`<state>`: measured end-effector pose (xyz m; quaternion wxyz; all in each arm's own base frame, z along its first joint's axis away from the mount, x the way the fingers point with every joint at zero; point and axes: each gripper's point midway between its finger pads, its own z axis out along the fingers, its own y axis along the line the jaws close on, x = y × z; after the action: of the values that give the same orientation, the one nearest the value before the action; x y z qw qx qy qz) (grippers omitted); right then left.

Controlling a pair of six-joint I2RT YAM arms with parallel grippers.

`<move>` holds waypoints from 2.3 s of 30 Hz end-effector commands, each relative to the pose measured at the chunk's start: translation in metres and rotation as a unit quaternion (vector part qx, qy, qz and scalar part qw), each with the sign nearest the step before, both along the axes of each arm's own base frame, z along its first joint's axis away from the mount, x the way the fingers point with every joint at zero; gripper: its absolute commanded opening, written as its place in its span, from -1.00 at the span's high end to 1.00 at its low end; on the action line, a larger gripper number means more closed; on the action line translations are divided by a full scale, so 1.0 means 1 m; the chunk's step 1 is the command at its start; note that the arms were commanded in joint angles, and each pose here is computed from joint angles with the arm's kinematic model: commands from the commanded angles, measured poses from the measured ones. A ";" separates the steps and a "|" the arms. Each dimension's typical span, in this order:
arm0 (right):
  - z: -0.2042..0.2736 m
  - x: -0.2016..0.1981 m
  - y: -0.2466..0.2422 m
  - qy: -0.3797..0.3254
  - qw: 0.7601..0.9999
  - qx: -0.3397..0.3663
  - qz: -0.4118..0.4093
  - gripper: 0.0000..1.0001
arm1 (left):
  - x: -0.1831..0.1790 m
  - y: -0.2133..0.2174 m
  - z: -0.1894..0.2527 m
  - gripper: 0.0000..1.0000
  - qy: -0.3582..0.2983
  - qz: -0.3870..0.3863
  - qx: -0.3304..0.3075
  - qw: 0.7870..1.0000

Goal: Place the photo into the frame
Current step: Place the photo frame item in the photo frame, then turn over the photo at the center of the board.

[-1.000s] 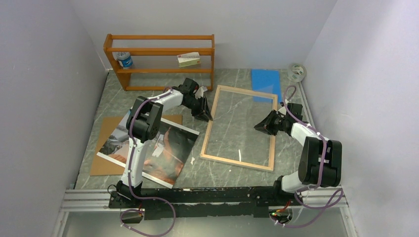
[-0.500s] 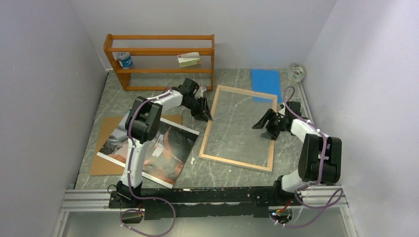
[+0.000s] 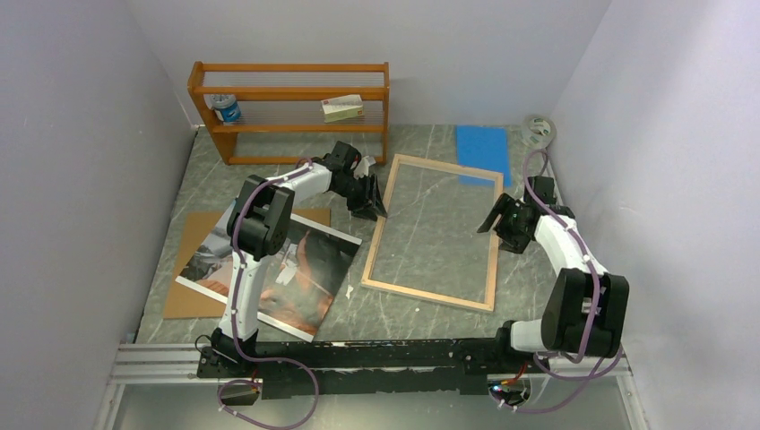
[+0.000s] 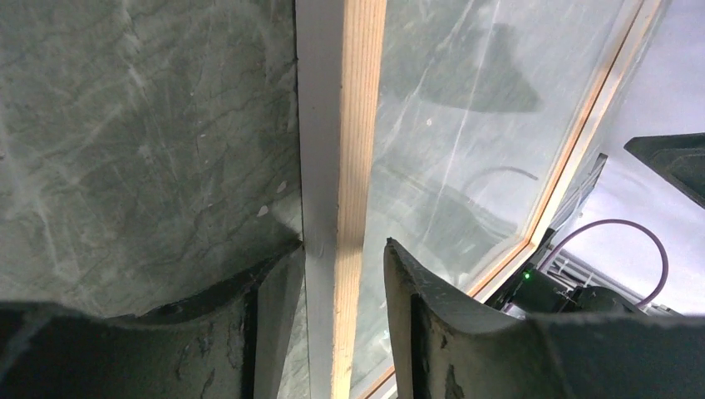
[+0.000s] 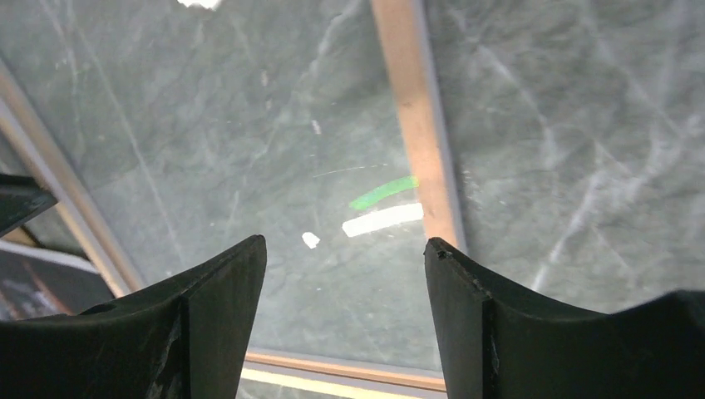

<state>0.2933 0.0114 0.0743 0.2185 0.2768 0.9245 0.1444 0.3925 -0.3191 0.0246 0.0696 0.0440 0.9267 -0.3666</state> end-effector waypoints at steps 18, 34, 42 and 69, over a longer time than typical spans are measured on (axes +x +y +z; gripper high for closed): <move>-0.030 0.006 -0.030 0.036 0.995 -0.076 -0.049 -0.24 | -0.014 0.051 -0.069 0.15 0.027 0.014 0.119 0.992; 0.083 0.068 -0.021 -0.160 0.984 -0.047 -0.064 -0.23 | 0.017 0.076 0.022 -0.31 -0.063 0.051 0.111 0.991; 0.124 0.093 0.035 -0.230 0.973 0.008 0.009 -0.24 | 0.005 0.158 0.060 -0.41 -0.119 0.161 0.220 0.955; -0.002 0.054 0.362 -0.071 0.931 -0.021 0.359 -0.26 | -0.121 0.278 0.003 0.18 0.066 0.348 0.263 0.898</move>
<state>0.3311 0.3868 0.0732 0.2157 -0.1413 0.9311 0.2581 0.2703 -0.0370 0.0289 0.1249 -0.2871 0.9483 -0.0526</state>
